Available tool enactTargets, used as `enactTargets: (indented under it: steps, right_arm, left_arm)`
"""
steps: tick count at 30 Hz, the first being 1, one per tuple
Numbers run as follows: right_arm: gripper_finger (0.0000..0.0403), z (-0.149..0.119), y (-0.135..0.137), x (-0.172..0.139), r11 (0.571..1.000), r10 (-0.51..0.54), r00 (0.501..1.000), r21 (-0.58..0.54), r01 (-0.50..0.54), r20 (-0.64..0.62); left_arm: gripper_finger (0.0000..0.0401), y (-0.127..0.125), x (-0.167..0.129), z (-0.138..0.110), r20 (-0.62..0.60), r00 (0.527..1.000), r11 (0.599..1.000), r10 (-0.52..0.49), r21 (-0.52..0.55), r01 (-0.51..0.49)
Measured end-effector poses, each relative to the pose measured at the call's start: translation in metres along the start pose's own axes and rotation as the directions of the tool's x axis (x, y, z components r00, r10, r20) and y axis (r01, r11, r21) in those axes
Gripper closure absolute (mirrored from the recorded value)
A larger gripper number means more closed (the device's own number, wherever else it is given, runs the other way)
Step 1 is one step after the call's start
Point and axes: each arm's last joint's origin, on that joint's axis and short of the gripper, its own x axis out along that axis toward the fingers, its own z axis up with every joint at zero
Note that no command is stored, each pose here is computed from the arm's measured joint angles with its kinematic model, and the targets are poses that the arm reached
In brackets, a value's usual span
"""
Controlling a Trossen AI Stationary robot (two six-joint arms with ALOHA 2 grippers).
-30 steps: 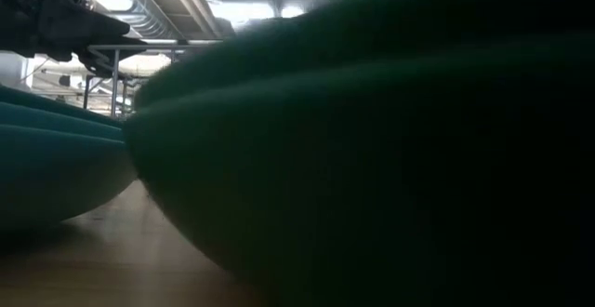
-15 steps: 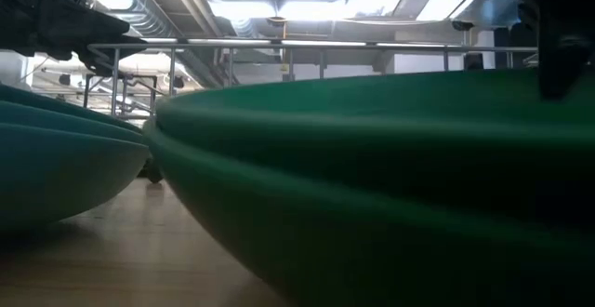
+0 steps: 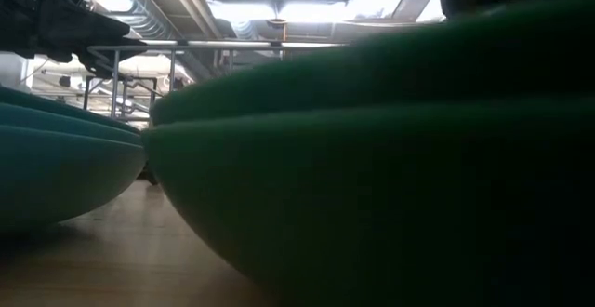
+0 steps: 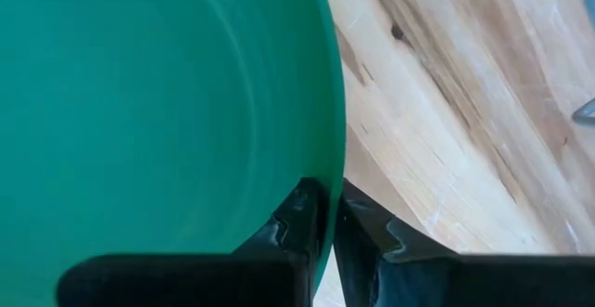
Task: Sort dishes
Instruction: Put the right green plate in the dish rack
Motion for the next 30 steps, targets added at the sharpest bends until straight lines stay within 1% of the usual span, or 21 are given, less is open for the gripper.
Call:
enactTargets:
  steps: [21, 24, 30]
  right_arm:
    - [0.0374, 0.0001, 0.0007, 0.0012, 1.000, 0.000, 1.000, -0.009, 0.000, 0.001]
    - [0.0366, 0.0000, 0.0006, 0.0016, 1.000, -0.001, 1.000, -0.021, 0.001, 0.001]
    - [0.0334, -0.0005, 0.0011, 0.0021, 1.000, -0.001, 1.000, -0.027, 0.001, 0.000]
  left_arm:
    - [0.0196, 0.0000, 0.0000, 0.0000, 0.000, 1.000, 1.000, 0.000, 0.000, 0.000]
    - [0.0196, 0.0000, 0.0000, 0.0000, 0.000, 1.000, 1.000, 0.000, 0.000, 0.000]
    - [0.0196, 0.0000, 0.0000, 0.0000, 0.000, 1.000, 1.000, 0.000, 0.000, 0.000]
